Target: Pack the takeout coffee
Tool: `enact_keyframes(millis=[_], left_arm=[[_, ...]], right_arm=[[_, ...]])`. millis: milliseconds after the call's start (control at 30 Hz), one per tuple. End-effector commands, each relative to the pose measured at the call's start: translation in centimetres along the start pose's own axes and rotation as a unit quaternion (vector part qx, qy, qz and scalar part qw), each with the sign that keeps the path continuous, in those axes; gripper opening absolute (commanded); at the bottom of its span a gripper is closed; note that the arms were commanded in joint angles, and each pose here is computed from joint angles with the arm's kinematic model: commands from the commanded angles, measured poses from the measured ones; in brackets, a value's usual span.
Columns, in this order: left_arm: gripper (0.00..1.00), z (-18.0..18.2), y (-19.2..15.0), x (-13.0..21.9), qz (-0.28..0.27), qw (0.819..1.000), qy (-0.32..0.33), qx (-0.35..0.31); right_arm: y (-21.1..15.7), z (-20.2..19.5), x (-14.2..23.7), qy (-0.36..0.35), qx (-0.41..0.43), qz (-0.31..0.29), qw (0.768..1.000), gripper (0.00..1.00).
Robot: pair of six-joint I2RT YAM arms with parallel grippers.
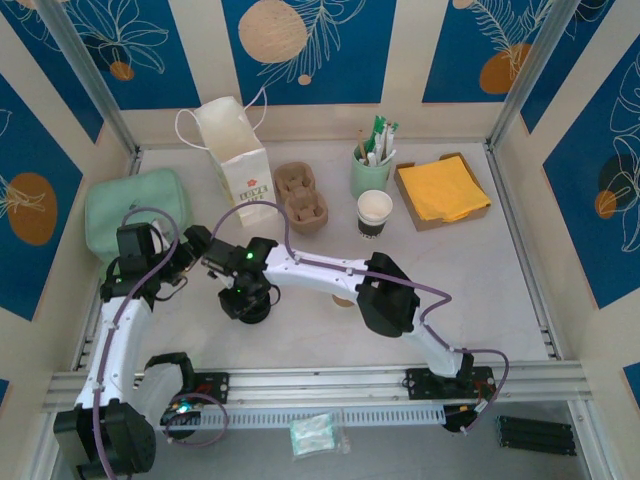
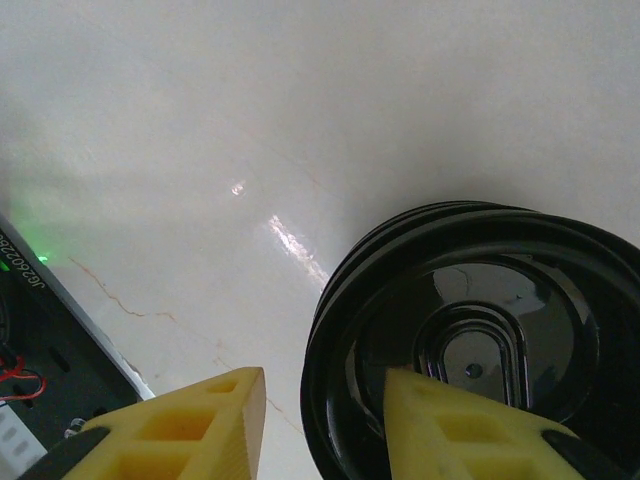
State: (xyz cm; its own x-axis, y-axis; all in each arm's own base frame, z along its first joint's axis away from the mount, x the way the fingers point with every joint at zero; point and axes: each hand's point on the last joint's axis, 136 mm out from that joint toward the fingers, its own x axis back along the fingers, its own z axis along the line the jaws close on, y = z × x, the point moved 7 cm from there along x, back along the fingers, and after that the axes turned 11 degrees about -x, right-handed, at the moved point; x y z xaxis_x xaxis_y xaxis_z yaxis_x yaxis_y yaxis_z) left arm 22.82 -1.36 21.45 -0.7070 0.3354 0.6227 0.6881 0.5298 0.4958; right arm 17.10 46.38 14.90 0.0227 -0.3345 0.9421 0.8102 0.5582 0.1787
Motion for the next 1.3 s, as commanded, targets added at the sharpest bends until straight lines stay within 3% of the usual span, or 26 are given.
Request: enact_keyframes(millis=[0,400,800,1267], left_arm=[[0.99,-1.1,0.0,0.3,0.006,0.999,-0.043,-0.013],[0.99,-1.2,0.0,0.4,0.005,0.999,-0.042,-0.015],[0.99,-1.1,-0.1,0.5,0.005,0.999,-0.043,-0.015],[1.0,-1.3,0.0,0.6,0.005,0.999,-0.045,-0.017]], right_arm=[[-1.2,-1.5,-2.9,-0.028,-0.012,0.042,0.999,0.34],[-0.9,-2.3,-2.6,-0.036,-0.016,0.035,0.999,0.22],[1.7,-5.4,-0.2,-0.043,-0.041,-0.001,0.998,0.1],[3.2,-7.1,1.7,-0.029,-0.065,-0.02,0.997,0.08]])
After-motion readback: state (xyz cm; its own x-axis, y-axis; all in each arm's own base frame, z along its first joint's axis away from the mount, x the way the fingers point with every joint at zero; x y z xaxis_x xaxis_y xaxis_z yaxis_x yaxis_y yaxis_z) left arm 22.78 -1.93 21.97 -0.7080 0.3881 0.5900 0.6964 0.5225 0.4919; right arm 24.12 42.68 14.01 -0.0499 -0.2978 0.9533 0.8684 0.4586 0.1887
